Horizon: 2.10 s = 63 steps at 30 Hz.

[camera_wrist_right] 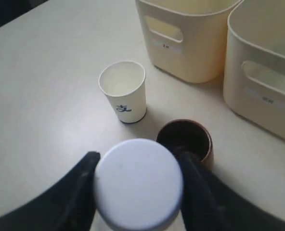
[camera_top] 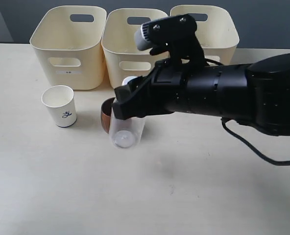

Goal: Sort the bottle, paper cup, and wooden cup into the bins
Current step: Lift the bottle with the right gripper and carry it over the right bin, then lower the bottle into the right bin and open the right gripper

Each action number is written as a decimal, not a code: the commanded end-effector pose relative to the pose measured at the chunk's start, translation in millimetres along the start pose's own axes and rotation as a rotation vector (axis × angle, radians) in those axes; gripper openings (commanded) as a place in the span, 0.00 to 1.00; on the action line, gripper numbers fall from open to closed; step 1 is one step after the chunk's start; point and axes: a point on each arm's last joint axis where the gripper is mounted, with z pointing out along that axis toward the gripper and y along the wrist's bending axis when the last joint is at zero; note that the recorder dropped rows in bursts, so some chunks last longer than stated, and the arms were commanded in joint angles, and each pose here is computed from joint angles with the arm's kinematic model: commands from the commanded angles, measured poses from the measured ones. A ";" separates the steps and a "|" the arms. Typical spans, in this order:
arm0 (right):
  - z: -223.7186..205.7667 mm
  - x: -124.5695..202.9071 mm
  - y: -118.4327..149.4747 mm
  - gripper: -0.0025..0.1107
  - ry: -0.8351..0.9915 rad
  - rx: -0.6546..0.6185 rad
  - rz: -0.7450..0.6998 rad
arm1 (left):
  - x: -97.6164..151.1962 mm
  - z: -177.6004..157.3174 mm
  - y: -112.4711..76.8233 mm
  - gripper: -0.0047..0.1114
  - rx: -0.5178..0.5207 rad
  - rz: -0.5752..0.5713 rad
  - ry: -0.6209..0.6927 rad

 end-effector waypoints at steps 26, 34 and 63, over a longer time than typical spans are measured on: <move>-77.0 -43.6 -44.3 0.02 -0.306 0.621 -0.093 | -0.3 -0.3 -0.2 0.04 0.002 -0.001 -0.009; -93.4 -58.8 -55.9 0.02 -0.510 0.804 -0.105 | -0.4 -0.3 -0.1 0.04 0.002 -0.001 -0.010; 25.1 -72.0 -137.1 0.02 -0.479 0.809 -0.120 | -0.4 -0.3 -0.1 0.04 0.002 -0.001 -0.010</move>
